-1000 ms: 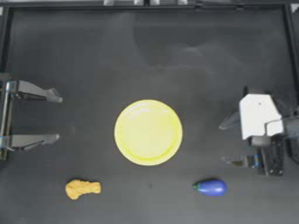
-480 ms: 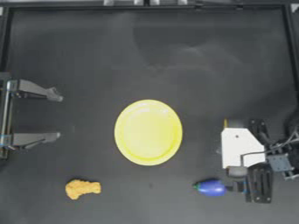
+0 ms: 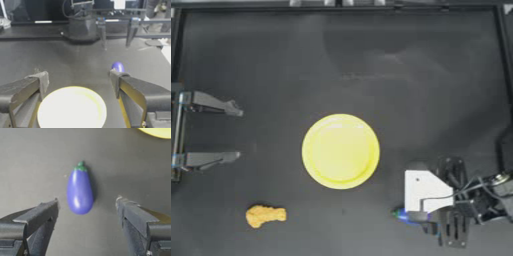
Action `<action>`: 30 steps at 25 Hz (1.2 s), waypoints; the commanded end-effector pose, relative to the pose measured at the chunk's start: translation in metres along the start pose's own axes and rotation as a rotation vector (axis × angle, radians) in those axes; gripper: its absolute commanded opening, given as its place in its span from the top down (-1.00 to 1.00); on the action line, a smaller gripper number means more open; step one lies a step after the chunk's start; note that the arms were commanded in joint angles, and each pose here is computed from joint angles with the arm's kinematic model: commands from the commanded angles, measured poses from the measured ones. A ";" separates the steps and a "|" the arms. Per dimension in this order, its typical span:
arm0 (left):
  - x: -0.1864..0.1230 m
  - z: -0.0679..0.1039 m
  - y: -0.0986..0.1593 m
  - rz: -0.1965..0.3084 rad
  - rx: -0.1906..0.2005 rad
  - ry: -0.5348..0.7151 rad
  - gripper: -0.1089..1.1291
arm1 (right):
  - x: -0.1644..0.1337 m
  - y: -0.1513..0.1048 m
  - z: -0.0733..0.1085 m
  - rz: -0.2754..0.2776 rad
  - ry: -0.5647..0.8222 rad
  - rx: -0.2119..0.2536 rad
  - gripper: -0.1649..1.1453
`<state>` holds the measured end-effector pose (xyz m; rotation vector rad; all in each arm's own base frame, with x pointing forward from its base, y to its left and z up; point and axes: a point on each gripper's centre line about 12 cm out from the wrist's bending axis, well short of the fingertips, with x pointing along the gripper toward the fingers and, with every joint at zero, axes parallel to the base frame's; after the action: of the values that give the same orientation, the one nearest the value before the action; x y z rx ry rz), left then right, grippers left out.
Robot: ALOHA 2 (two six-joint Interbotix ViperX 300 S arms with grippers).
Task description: Put purple eggplant on plate
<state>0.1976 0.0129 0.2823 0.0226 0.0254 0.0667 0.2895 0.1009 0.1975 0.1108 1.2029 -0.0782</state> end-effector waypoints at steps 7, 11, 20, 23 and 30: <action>-0.002 0.008 0.001 0.007 -0.003 -0.026 -0.84 | 0.023 0.014 0.000 -0.017 0.051 0.017 -0.73; -0.003 0.007 0.002 0.009 -0.012 -0.015 -0.84 | 0.035 0.016 -0.002 -0.029 0.071 0.008 -0.73; -0.003 0.006 0.002 0.009 -0.012 -0.014 -0.84 | 0.064 0.019 -0.006 -0.065 0.136 -0.004 -0.72; -0.003 0.006 0.002 0.010 -0.014 -0.012 -0.84 | 0.071 0.019 -0.009 -0.074 0.154 -0.004 -0.66; -0.001 0.005 0.002 0.010 -0.014 -0.006 -0.84 | 0.076 0.019 -0.013 -0.074 0.179 0.004 -0.03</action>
<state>0.1936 0.0139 0.2838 0.0103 0.0250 0.0736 0.3039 0.1178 0.1164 0.0622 1.4040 -0.1500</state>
